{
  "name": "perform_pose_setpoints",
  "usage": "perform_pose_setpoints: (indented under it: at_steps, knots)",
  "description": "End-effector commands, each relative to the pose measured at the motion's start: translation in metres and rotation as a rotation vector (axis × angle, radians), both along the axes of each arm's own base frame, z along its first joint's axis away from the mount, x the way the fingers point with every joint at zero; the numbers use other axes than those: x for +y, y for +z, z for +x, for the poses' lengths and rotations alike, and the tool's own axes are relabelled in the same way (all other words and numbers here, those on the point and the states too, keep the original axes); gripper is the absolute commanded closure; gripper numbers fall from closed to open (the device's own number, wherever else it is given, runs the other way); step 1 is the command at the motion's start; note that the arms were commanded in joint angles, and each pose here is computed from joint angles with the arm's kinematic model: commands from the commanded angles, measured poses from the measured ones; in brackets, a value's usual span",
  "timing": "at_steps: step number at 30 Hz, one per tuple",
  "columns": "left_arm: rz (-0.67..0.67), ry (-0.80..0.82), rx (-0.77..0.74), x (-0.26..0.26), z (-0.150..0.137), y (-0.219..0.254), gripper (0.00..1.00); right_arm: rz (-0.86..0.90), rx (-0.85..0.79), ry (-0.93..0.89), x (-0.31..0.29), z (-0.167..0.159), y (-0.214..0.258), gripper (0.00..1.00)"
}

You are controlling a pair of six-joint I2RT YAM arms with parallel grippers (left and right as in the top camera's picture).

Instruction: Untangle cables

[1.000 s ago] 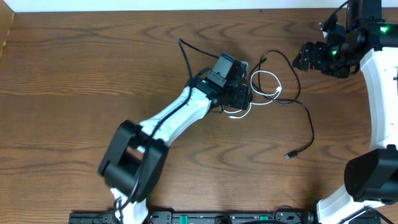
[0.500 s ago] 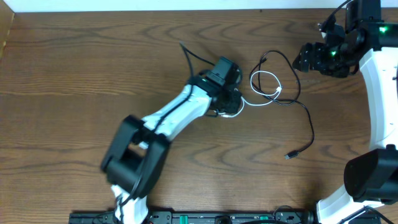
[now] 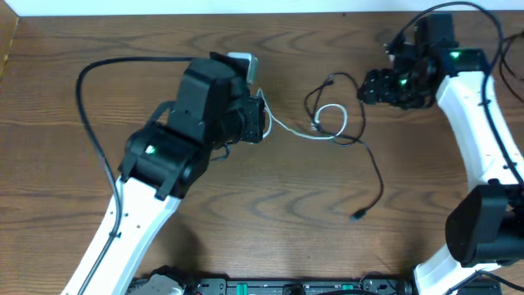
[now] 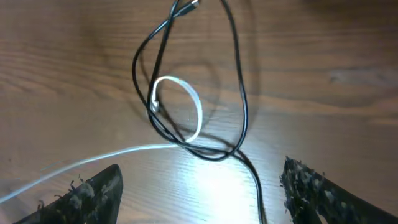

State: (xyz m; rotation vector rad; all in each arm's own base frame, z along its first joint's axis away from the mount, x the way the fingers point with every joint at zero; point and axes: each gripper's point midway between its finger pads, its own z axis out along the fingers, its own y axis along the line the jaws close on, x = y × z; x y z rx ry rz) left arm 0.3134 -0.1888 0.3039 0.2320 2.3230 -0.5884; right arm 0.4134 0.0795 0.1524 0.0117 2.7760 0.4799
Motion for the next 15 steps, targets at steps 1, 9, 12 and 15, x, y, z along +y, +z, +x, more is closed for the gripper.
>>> perform_pose_setpoints:
  at_steps: [1, 9, 12, 15]
  knots:
    - [0.001, 0.008, -0.034, 0.006, -0.003, 0.01, 0.93, 0.052, 0.026, -0.002, 0.021, -0.004, -0.012, 0.25]
    - [-0.064, 0.01, -0.158, 0.011, -0.013, 0.05, 0.93, 0.08, 0.02, 0.064, 0.072, -0.014, -0.044, 0.33]
    - [-0.091, 0.01, -0.212, 0.015, -0.021, 0.068, 0.93, 0.081, 0.01, 0.093, 0.084, -0.017, -0.049, 0.37]
    - [-0.119, 0.012, -0.267, 0.02, -0.03, 0.086, 0.92, 0.084, -0.006, 0.117, 0.093, -0.017, -0.053, 0.42]
